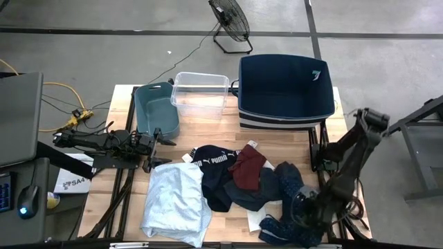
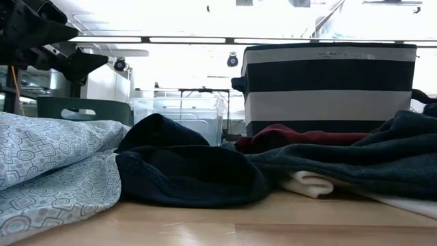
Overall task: Pick & Place Cloths
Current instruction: Put the blue polo shirt into the blue laundry organizer
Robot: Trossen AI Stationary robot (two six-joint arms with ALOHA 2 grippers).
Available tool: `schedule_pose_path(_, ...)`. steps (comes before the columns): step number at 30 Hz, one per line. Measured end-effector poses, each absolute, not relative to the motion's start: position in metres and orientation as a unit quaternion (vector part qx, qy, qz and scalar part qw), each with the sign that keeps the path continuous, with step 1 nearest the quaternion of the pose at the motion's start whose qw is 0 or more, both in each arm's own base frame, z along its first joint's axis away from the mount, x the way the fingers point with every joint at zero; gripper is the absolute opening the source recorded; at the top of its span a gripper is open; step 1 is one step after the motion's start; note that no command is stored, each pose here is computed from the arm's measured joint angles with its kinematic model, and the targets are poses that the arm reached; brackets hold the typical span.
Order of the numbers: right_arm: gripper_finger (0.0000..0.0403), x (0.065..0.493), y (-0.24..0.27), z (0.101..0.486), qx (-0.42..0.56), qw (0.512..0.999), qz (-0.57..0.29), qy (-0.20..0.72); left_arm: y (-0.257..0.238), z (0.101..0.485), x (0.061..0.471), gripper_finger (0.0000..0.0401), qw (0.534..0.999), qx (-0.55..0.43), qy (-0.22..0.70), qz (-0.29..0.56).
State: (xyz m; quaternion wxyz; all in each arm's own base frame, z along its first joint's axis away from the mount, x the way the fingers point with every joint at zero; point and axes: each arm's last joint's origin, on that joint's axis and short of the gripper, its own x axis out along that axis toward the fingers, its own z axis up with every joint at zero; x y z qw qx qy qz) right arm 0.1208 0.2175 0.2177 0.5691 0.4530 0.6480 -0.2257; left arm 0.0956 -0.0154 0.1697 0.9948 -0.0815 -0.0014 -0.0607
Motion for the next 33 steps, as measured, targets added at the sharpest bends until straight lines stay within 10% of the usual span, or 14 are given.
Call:
schedule_pose_path(14, 0.0034, 0.109, 0.156, 0.323, 0.502, 0.776, -0.052, 0.379, -0.015, 0.17, 0.096, 0.0337, 0.995, -0.082, -0.001, -0.061)
schedule_pose_path(33, 0.0034, 0.095, 0.04, 0.411, 0.258, 0.953, -0.115, 0.106, -0.015, 0.17, 0.096, 0.0337, 0.995, -0.082, -0.001, -0.061)
